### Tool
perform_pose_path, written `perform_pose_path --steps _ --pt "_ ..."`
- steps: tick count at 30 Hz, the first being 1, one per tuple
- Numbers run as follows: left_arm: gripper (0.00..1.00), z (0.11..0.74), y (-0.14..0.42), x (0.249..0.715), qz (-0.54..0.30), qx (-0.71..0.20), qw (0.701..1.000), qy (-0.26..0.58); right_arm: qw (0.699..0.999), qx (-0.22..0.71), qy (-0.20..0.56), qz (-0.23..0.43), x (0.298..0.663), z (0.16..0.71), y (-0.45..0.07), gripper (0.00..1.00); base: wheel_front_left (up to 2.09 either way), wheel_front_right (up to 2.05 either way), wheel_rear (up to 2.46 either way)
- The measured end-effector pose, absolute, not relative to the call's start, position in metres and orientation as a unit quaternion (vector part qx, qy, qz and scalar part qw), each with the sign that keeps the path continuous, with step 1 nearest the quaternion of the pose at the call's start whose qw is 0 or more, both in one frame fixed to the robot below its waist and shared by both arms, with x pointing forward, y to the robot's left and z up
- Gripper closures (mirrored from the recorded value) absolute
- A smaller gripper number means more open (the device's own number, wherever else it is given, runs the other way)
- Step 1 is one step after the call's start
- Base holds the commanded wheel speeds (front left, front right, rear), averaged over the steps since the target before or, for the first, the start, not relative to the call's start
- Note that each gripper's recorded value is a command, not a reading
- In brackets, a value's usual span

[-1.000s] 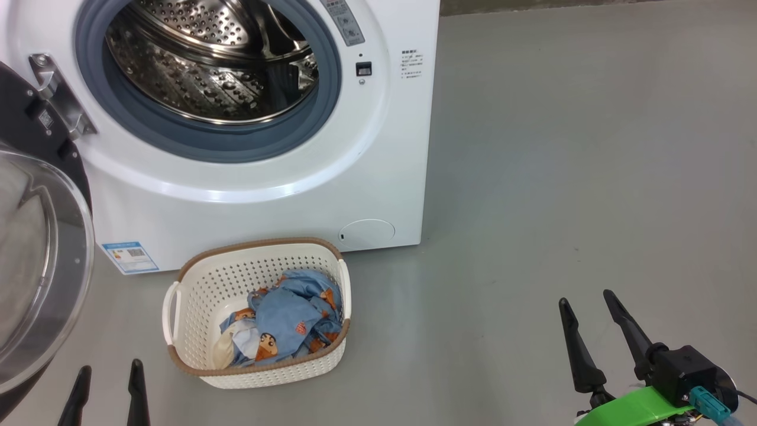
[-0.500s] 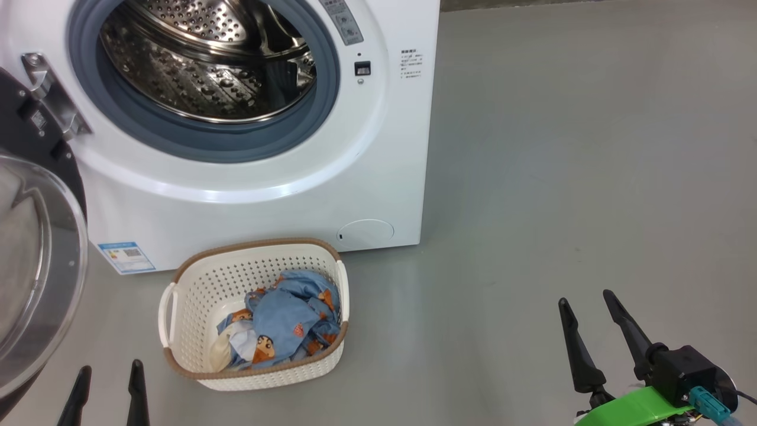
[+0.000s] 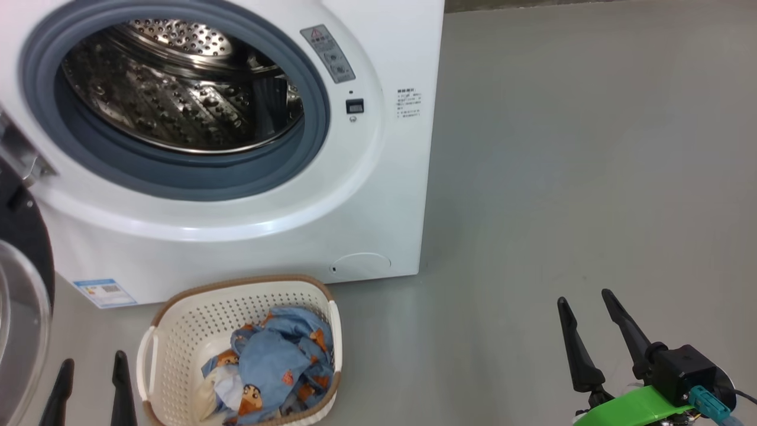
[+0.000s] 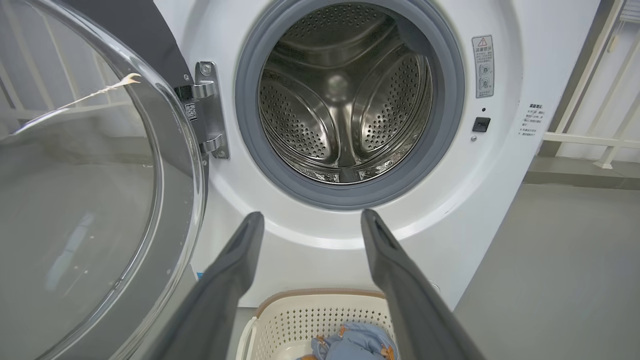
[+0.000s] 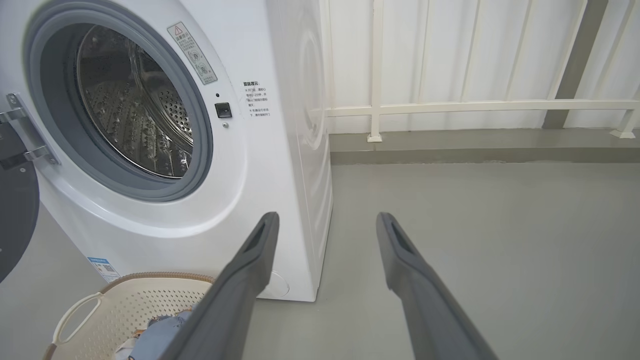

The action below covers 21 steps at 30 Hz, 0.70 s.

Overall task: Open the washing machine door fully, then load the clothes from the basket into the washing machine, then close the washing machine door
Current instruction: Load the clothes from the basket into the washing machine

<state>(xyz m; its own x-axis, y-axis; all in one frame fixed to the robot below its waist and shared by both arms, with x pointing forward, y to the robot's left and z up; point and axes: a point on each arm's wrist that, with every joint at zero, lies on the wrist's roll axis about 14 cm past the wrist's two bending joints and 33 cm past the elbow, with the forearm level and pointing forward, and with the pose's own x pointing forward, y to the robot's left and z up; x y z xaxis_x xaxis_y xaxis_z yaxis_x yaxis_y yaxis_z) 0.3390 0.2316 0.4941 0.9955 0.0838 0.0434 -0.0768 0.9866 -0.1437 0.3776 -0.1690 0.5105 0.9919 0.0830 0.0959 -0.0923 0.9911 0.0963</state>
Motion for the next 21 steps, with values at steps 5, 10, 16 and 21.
perform_pose_path --steps 5,10,16,21 --pt "0.0 0.494 0.2335 0.3411 0.046 -0.073 0.996 -0.025 0.997 0.051 -0.042 0.045 0.3789 0.5078 -0.168 0.0 0.98 -0.98 0.0" --pt "0.0 0.491 0.2335 0.3408 0.049 -0.077 0.996 -0.022 0.997 0.051 -0.04 0.045 0.3794 0.5067 -0.1678 0.0 0.3 -0.3 0.0" --pt "0.0 0.488 0.2331 0.3402 0.051 -0.079 0.995 -0.017 0.997 0.051 -0.039 0.046 0.3797 0.5059 -0.1675 0.0 0.0 0.0 0.0" --pt "0.0 0.4856 0.2327 0.3398 0.052 -0.083 0.995 -0.014 0.997 0.051 -0.037 0.046 0.3799 0.5043 -0.1673 0.0 0.0 0.0 0.0"
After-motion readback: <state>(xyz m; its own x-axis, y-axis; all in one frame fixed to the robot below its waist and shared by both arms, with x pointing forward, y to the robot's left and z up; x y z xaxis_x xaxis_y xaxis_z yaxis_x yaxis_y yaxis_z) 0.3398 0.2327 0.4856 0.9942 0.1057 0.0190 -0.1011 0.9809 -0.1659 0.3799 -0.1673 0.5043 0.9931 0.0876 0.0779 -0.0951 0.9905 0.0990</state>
